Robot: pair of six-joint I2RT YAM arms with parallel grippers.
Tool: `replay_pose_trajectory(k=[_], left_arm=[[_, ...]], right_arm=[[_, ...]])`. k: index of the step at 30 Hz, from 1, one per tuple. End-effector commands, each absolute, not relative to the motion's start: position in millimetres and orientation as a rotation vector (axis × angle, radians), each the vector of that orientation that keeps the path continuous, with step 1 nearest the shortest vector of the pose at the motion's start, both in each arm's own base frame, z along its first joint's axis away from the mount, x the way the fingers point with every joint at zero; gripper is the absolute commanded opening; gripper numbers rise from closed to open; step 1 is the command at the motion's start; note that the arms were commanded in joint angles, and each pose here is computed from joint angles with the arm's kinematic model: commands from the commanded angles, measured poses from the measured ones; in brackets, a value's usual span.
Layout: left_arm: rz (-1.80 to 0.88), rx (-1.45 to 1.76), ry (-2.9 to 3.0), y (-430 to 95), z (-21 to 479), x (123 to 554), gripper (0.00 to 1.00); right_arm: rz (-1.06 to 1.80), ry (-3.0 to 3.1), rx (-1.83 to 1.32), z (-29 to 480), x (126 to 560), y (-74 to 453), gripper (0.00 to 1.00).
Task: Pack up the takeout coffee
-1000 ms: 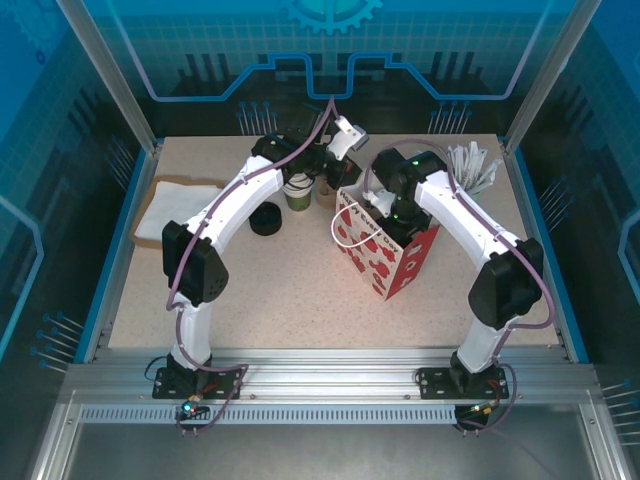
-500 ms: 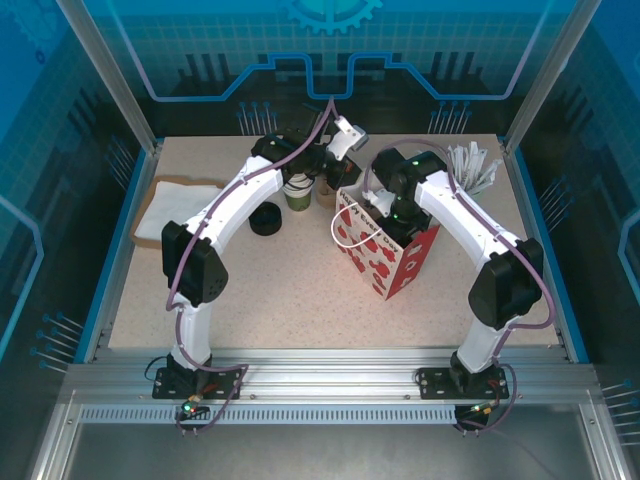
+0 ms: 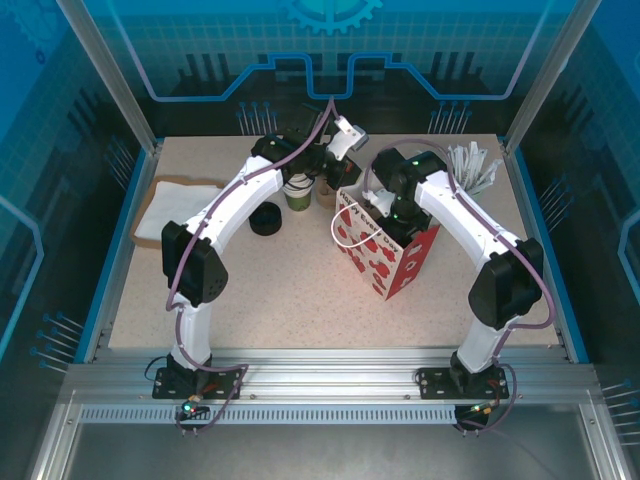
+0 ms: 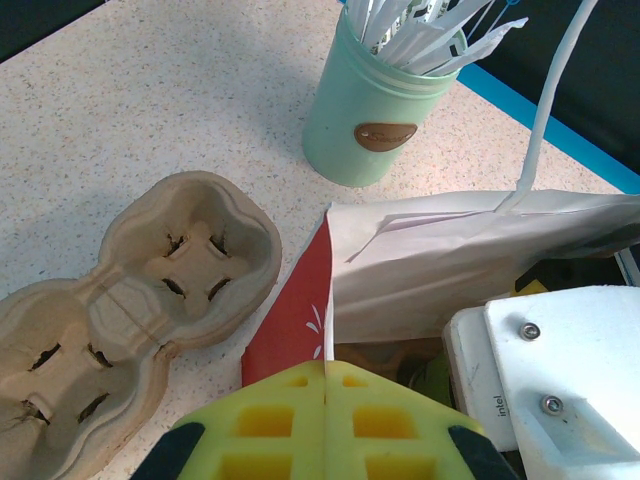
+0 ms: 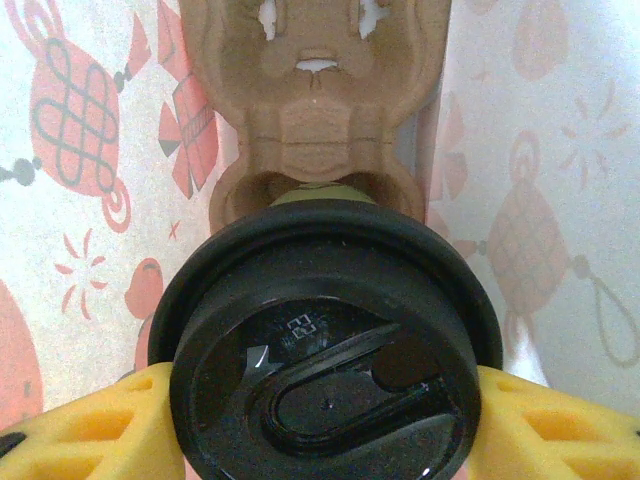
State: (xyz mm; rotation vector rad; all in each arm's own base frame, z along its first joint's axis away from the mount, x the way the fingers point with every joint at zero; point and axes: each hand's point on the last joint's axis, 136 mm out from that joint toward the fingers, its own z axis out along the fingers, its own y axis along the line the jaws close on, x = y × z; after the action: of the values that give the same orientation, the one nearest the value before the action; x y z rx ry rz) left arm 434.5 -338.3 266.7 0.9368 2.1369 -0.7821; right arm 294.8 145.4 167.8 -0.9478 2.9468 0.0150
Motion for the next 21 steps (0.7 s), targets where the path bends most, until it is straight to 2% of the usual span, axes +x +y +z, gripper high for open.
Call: replay_pose_trajectory(k=[1, 21], left_arm=[[-0.807, 0.948, 2.132, -334.3, 274.9, 424.8, 0.00], [-0.801, 0.951, 2.133, -334.0, 273.6, 425.3, 0.00]], right_arm=[[0.033, 2.929, -0.912, 172.7, 297.9, 144.0, 0.31], [0.019, 2.953, -0.919, 173.7, 292.4, 140.4, 0.31]])
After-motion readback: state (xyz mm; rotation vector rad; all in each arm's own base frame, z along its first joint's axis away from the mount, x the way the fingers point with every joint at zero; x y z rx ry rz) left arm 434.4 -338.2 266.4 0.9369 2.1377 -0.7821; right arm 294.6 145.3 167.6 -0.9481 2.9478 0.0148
